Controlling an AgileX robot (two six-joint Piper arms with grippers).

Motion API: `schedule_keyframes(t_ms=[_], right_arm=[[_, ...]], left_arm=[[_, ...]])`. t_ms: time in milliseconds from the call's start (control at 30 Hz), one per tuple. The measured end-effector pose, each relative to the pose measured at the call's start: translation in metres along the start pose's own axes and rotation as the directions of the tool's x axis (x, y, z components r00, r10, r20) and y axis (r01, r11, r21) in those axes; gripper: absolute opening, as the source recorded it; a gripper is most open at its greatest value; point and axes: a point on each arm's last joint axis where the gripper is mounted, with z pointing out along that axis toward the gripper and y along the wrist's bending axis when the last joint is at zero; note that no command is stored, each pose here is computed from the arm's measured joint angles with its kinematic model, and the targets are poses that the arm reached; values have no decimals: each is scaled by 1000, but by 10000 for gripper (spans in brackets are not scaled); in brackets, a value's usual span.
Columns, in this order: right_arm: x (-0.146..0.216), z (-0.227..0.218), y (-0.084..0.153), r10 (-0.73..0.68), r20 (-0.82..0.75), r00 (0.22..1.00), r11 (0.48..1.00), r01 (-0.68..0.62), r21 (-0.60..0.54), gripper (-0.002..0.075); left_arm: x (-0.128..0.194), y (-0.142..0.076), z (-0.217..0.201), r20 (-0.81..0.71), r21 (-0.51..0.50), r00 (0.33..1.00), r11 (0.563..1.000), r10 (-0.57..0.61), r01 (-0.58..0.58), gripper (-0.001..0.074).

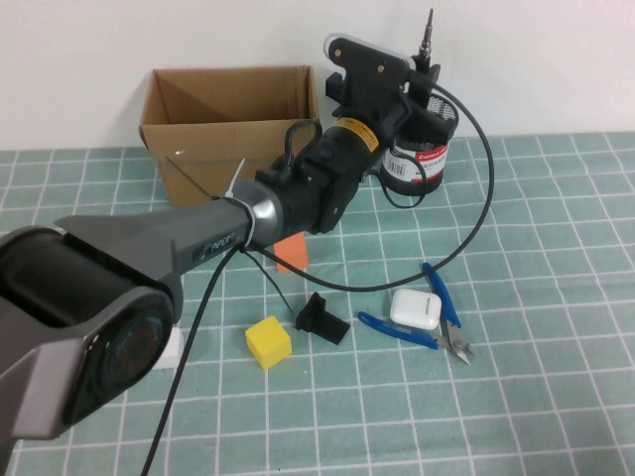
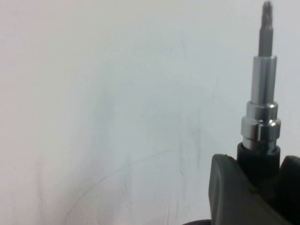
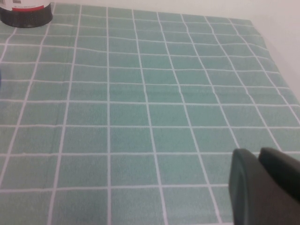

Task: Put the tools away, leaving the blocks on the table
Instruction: Place the picked object into the round holder

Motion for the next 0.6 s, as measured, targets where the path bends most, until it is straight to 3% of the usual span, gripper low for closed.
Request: schedule_keyframes(t_ms=[267, 600], right_arm=[[0, 0, 0, 0, 0, 1000, 1000, 0, 0, -7], [0, 0, 0, 0, 0, 1000, 1000, 0, 0, -7]], left_arm=[[8, 2, 0, -87, -23, 995, 999, -43, 41, 174], [-7, 4, -3, -120, -37, 990, 997, -72, 68, 318]])
